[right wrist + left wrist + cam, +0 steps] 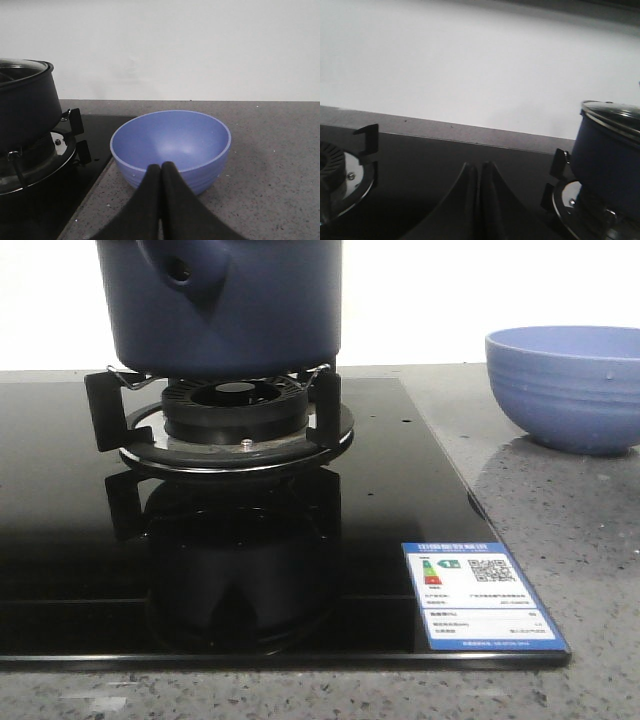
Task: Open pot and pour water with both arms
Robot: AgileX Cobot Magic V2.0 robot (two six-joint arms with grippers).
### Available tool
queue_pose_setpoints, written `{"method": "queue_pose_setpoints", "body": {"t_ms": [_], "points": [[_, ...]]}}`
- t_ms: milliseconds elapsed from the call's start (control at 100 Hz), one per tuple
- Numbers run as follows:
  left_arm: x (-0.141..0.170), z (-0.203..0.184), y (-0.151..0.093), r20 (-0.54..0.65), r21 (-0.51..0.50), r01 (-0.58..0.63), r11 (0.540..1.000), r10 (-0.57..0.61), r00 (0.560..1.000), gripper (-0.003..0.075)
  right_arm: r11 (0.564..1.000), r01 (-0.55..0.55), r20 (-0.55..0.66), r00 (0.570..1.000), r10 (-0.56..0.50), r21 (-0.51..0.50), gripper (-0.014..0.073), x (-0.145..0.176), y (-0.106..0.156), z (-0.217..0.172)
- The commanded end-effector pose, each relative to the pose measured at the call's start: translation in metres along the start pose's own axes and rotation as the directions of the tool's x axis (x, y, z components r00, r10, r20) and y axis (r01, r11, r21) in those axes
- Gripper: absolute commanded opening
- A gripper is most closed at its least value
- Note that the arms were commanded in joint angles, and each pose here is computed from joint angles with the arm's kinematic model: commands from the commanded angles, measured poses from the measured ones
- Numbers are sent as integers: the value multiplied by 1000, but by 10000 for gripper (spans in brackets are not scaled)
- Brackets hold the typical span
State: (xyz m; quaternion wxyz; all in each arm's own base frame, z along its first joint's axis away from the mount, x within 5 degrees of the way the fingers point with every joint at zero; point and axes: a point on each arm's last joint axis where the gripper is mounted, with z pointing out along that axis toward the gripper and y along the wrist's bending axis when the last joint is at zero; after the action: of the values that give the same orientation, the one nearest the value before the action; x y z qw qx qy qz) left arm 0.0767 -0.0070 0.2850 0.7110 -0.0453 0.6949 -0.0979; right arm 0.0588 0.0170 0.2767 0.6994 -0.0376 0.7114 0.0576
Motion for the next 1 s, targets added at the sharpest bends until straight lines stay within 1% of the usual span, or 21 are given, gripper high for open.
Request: {"method": "queue_pose_setpoints", "body": {"t_ms": [0, 10, 20, 40, 50, 60, 100, 250, 430, 540, 570, 990], "points": [[-13, 0, 5, 80, -64, 30, 997, -25, 996, -20, 999, -9, 56, 998, 7, 37, -63, -12, -3, -1], [-14, 0, 5, 99, -65, 58, 996, -51, 994, -20, 999, -9, 56, 998, 7, 37, -63, -12, -3, -1], [-14, 0, 6, 95, -69, 22, 997, -15, 995, -20, 999, -9, 56, 998, 7, 37, -63, -12, -3, -1], [-14, 0, 6, 108, -69, 17, 997, -10, 994, -20, 999, -9, 56, 998, 7, 37, -63, -12, -3, -1], [-14, 0, 6, 119, -65, 38, 997, -30, 992, -20, 999, -9, 56, 998, 7, 37, -63, -12, -3, -1], [-14, 0, 6, 121, -68, 9, 998, -1, 993, -20, 999, -9, 56, 998, 7, 37, -63, -12, -3, -1], [-10, 1, 6, 135, -60, 0, 998, 8, 991, -20, 999, -9, 56, 998, 7, 37, -63, -12, -3, -1], [17, -5, 10, 111, -47, 2, 999, 3, 994, -20, 999, -9, 56, 998, 7, 37, -63, -12, -3, -1], [53, -18, 14, 121, -9, -76, 997, 77, 990, -20, 999, -9, 56, 998, 7, 37, -63, -12, -3, -1], [72, -22, 18, 126, -2, -60, 998, 60, 990, -20, 999, -9, 56, 998, 7, 37, -63, -12, -3, -1], [75, -24, 18, 91, -2, -50, 999, 50, 995, -20, 999, -9, 56, 998, 7, 37, -63, -12, -3, -1], [75, -25, 18, 96, 1, -52, 999, 51, 994, -20, 999, -10, 54, 999, 8, 37, -63, -11, -3, 0]]}}
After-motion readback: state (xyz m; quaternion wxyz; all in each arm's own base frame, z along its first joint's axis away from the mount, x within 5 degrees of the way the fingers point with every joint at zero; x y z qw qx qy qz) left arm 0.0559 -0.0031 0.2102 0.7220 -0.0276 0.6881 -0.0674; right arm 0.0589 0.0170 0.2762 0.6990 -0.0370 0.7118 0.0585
